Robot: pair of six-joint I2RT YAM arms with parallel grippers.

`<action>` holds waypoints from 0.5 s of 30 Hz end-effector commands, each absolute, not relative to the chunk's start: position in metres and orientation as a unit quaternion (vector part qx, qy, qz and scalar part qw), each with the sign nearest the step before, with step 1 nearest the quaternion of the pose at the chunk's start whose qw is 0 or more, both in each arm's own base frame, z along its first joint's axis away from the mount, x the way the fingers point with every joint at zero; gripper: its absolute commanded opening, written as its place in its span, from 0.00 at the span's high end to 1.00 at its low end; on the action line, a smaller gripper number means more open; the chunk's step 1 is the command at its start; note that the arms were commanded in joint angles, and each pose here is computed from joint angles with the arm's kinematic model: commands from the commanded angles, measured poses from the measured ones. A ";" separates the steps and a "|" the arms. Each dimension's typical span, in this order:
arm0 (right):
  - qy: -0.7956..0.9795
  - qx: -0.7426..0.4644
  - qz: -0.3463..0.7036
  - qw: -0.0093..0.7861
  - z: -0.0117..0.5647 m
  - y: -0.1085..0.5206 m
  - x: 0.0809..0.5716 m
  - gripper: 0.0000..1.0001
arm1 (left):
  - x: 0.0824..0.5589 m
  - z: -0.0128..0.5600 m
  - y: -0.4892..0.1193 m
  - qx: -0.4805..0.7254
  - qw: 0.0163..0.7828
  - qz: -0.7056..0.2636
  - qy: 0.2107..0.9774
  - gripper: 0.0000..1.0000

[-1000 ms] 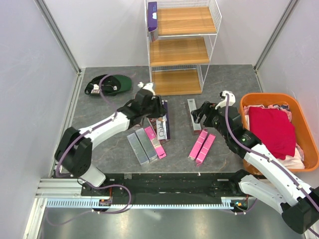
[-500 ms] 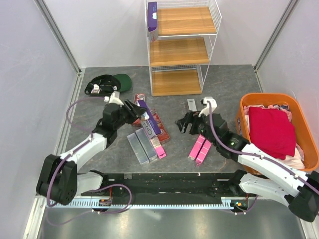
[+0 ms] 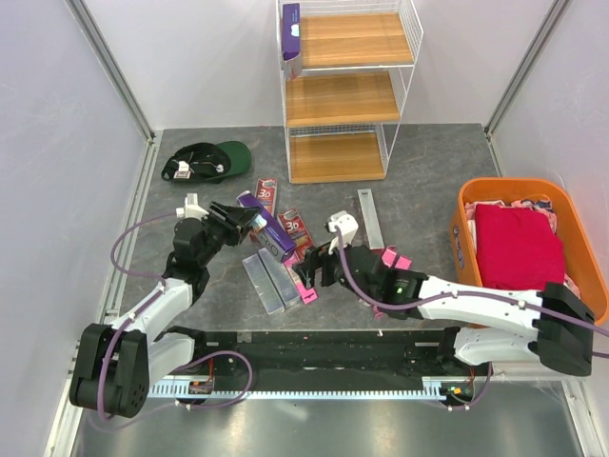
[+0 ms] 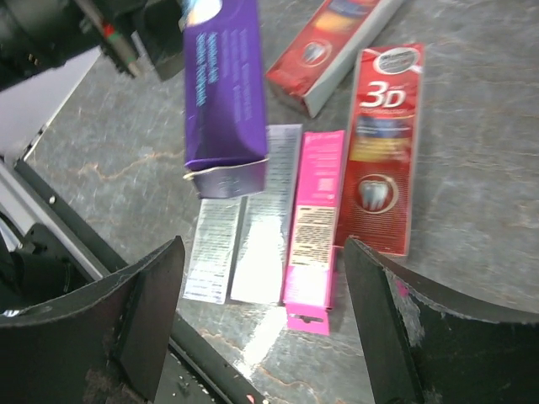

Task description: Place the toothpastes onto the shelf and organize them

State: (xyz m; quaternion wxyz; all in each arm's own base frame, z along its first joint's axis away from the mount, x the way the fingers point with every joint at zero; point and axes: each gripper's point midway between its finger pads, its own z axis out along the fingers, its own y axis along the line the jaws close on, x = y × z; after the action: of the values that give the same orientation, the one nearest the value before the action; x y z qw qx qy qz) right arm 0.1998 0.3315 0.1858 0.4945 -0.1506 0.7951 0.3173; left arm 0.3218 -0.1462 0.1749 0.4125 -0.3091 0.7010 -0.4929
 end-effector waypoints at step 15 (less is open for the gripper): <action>0.779 -0.140 0.324 0.518 0.216 0.398 0.217 0.34 | 0.318 0.209 -0.147 -0.295 0.427 -0.549 0.655 0.63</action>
State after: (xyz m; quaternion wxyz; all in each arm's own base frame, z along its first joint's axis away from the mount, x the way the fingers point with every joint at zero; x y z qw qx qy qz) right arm 0.2067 0.3858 0.1991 0.5063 -0.1579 0.7812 0.3294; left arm 0.3208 -0.1439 0.1790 0.4108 -0.3136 0.6877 -0.5098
